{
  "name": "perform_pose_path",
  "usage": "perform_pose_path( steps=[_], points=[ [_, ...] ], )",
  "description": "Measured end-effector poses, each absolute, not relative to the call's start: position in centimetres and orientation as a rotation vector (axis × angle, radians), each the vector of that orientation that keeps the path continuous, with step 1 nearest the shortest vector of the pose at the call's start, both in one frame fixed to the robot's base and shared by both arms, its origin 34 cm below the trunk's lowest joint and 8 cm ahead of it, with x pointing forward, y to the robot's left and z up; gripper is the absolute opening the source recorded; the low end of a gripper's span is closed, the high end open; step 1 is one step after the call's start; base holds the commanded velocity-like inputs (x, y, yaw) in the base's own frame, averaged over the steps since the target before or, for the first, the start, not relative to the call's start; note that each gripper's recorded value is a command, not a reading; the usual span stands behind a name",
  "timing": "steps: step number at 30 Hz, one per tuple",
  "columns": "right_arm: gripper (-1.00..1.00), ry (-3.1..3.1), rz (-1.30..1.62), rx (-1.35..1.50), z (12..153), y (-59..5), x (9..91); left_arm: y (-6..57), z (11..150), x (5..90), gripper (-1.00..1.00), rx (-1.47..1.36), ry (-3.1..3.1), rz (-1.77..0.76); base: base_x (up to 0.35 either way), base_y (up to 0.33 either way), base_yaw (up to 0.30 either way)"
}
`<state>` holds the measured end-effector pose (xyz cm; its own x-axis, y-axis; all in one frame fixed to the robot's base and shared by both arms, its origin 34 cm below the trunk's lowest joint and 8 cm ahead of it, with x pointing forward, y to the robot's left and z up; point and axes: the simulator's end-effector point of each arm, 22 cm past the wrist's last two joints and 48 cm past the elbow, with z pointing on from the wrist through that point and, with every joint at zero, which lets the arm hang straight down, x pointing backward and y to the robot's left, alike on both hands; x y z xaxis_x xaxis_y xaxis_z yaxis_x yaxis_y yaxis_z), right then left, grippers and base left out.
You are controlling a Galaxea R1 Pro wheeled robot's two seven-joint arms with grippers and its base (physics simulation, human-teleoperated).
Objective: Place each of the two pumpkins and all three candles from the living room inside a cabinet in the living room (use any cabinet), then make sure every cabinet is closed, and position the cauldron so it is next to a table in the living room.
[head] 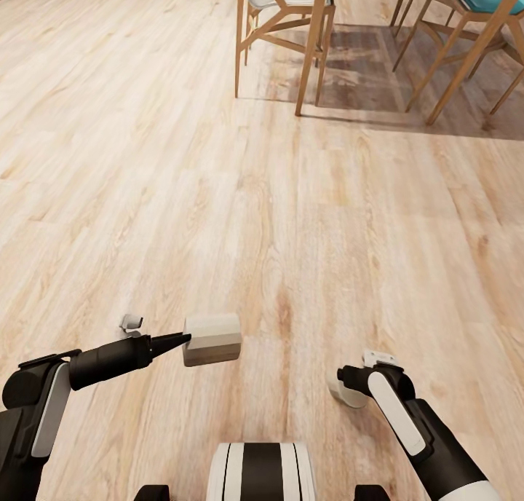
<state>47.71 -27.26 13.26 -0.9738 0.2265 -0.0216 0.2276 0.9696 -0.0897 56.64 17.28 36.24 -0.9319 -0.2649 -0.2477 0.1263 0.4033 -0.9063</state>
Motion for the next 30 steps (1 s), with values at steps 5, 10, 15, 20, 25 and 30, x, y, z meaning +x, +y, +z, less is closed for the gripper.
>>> perform_pose_path(
  steps=[5,10,15,20,25,30],
  points=[
    [1.00,3.119,-0.144,0.361,12.7,-27.2,47.3,17.3,35.6,56.5,-1.00,-0.128,2.323,-1.541,0.000,0.000,0.000],
    [1.00,3.130,-0.137,0.369,12.2,-27.0,46.8,17.3,35.0,56.3,-1.00,-0.139,2.330,-1.547,0.000,0.000,0.000],
    [1.00,3.130,-0.137,0.369,12.2,-27.0,46.8,17.3,35.0,56.3,-1.00,-0.139,2.330,-1.548,0.000,0.000,0.000],
    [1.00,3.144,-0.148,0.361,11.7,-27.1,46.3,17.3,34.4,56.1,-1.00,-0.147,2.341,-1.549,0.000,0.000,0.000],
    [1.00,3.144,-0.148,0.361,11.7,-27.1,46.3,17.3,34.4,56.1,-1.00,-0.149,2.339,-1.550,0.000,0.000,0.000],
    [1.00,3.144,-0.148,0.361,11.7,-27.1,46.3,17.3,34.4,56.2,-1.00,-0.150,2.339,-1.550,0.000,0.000,0.000]
  ],
)
